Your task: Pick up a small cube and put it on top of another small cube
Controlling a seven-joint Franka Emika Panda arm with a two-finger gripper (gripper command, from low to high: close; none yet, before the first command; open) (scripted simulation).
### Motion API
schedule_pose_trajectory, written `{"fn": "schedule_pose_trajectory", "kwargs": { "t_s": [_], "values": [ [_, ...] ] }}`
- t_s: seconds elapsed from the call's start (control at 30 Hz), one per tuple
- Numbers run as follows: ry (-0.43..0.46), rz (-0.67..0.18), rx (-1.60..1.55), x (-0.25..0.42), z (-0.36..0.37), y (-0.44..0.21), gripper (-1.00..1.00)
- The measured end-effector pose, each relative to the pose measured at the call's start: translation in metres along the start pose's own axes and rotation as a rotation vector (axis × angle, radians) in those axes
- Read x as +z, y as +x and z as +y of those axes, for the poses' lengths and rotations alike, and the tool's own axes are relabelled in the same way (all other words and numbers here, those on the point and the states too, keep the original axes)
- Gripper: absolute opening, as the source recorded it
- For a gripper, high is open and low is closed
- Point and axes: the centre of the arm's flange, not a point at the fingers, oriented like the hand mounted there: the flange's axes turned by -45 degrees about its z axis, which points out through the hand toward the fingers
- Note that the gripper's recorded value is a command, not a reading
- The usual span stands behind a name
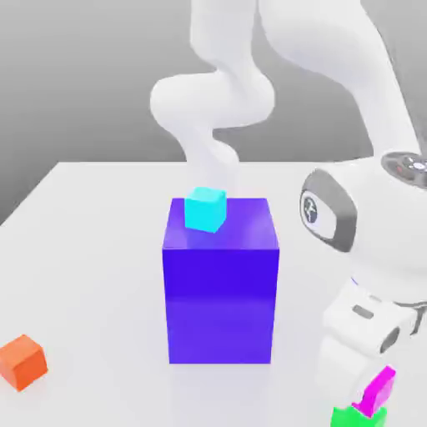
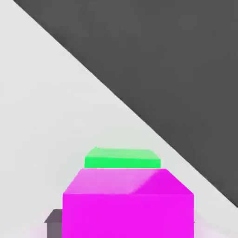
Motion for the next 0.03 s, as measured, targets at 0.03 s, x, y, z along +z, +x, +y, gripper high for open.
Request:
{"fn": "schedule_pose_trajectory", "kwargs": {
  "t_s": [0.03],
  "values": [
    [0.0,0.0,0.0,0.0,0.0,0.0,1.0]
  ]
}}
